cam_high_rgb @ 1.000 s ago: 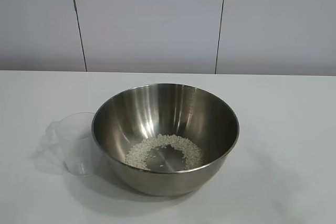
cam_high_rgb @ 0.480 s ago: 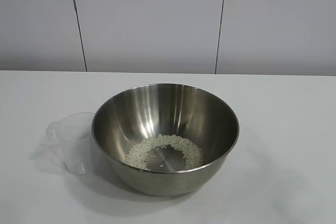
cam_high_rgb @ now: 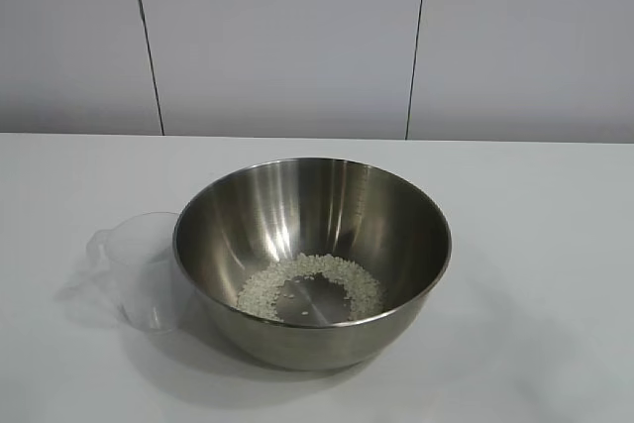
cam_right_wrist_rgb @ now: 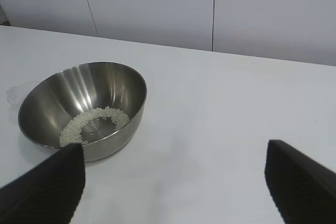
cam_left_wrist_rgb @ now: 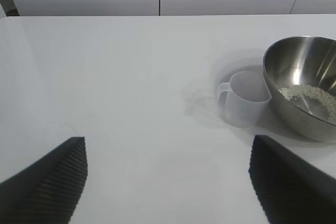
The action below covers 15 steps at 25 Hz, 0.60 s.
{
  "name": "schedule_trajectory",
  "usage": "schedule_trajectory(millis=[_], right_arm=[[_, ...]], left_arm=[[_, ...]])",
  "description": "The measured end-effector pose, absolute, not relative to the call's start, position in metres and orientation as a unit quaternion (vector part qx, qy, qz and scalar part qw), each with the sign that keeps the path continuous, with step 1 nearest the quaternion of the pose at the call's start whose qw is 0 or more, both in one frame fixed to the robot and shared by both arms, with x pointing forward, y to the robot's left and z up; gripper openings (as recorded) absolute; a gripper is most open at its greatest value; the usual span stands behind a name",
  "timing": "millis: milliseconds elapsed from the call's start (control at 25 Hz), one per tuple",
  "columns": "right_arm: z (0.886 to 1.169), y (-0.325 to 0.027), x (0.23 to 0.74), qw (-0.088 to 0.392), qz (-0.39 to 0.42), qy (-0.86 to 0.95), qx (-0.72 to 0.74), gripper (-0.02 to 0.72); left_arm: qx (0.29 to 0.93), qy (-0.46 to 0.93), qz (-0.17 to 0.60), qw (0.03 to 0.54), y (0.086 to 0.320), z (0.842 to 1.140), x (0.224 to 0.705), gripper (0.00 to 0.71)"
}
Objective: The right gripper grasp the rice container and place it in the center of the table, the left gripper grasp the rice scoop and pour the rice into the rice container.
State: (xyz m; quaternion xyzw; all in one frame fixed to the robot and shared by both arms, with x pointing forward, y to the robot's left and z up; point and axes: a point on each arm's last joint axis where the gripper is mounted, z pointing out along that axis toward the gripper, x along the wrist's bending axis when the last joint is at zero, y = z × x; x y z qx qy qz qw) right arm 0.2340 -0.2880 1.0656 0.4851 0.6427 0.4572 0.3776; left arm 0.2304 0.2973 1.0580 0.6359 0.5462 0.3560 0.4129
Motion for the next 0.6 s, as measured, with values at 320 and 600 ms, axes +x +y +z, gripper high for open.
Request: schedule_trajectory(millis=[320,600], right_arm=[[1.066,-0.288,0.234,0.378,0.457,0.643,0.485,0.638],[1.066,-0.288,0.234,0.378,0.457,0.643,0.485,0.638]], left_arm=[[0.658,0.569,0.316,0.380,0.297,1.047,0.226,0.605],[0.664,0.568,0.314,0.373,0.297,1.042,0.229,0.605]])
